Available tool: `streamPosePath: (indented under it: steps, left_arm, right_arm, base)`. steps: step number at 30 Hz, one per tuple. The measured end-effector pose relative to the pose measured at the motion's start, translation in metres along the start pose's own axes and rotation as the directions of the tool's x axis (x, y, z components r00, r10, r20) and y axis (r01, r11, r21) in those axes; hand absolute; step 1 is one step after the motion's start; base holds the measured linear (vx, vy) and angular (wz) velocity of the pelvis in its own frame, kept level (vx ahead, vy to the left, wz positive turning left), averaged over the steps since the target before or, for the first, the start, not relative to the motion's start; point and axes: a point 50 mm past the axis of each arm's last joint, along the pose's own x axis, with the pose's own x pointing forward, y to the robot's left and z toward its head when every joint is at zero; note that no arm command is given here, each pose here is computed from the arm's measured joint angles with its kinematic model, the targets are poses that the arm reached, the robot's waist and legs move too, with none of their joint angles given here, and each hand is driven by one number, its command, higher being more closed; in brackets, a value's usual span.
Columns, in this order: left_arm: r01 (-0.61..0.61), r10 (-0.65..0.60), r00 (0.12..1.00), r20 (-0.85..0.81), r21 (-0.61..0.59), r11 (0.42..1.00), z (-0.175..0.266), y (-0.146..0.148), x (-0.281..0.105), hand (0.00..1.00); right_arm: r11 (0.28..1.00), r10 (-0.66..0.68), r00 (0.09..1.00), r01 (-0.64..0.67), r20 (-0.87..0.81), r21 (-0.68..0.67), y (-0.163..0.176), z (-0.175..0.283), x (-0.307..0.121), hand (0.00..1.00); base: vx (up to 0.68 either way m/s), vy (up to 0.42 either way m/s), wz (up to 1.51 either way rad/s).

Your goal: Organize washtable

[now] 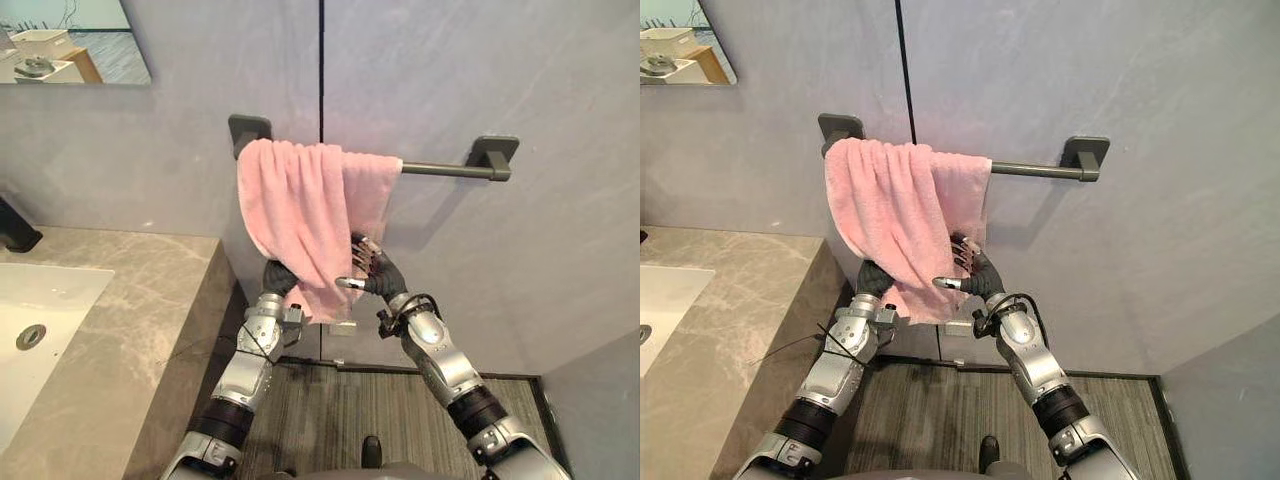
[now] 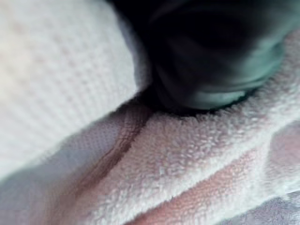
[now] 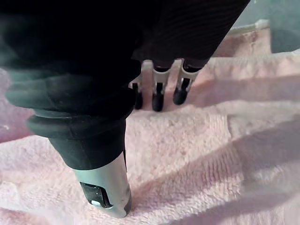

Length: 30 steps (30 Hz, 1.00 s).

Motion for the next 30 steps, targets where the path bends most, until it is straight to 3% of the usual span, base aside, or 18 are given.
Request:
streamPosePath:
  steps: [17,23,30]
  left_arm:
    - [0.016,-0.014,0.998,0.065,-0.036,0.999,0.016,-0.004,0.001,1.00]
    - [0.020,-0.016,0.996,0.082,-0.039,0.999,0.020,-0.005,0.002,1.00]
    - [0.000,0.003,0.998,0.060,-0.054,0.999,0.014,-0.004,-0.003,1.00]
  right_arm:
    - [0.999,-0.033,0.999,0.033,0.010,0.041,-0.001,0.007,0.015,1.00]
    - [0.993,-0.095,0.988,0.086,0.122,0.077,-0.015,0.030,0.010,1.00]
    - [0.979,-0.176,0.976,0.159,0.131,0.130,-0.026,0.026,-0.007,1.00]
  base:
    - [-0.03,0.012,0.05]
    - [-0.01,0.022,-0.10]
    - [-0.02,0.017,-0.10]
